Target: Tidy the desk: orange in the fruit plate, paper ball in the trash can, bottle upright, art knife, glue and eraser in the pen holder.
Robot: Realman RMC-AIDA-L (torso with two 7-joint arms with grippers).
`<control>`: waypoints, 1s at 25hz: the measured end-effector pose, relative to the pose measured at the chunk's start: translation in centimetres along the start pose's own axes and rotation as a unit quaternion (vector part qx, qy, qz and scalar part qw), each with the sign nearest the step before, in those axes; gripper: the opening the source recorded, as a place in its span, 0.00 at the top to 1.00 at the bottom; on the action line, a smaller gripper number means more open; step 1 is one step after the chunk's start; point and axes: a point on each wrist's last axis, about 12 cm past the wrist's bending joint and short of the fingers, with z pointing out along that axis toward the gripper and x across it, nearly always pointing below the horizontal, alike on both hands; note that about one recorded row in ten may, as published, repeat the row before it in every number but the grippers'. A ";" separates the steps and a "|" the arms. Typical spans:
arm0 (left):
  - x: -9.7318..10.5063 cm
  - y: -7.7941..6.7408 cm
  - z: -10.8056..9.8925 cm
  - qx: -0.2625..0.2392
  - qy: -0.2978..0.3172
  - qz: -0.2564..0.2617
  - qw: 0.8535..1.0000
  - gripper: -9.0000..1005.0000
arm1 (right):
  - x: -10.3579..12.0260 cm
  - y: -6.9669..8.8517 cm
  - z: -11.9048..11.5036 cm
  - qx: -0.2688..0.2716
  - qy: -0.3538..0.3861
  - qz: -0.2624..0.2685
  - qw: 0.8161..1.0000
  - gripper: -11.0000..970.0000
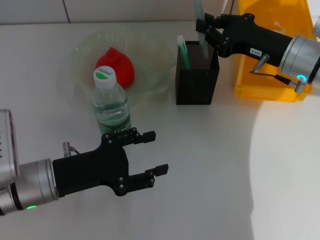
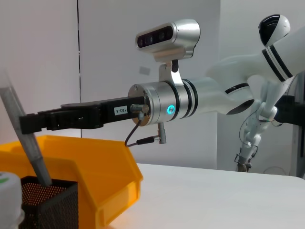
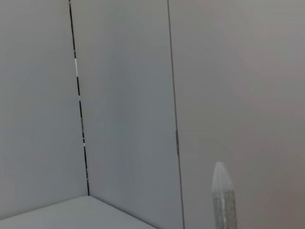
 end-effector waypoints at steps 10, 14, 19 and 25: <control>0.0 0.2 -0.2 -0.012 -0.004 0.003 1.000 0.30 | 0.2 0.5 -3.0 -0.005 -0.059 0.014 0.998 0.61; -0.1 0.4 -0.5 -0.025 -0.010 0.002 1.000 0.30 | -0.5 1.0 -5.8 -0.025 -0.093 0.025 0.995 0.47; -0.1 0.5 -0.6 -0.031 -0.013 -0.004 0.999 0.30 | -0.3 2.4 -11.1 -0.071 -0.070 0.013 0.995 0.37; -0.2 0.7 -0.5 -0.013 -0.002 -0.013 1.000 0.30 | 1.5 4.4 -15.0 -0.170 0.030 0.011 0.985 0.24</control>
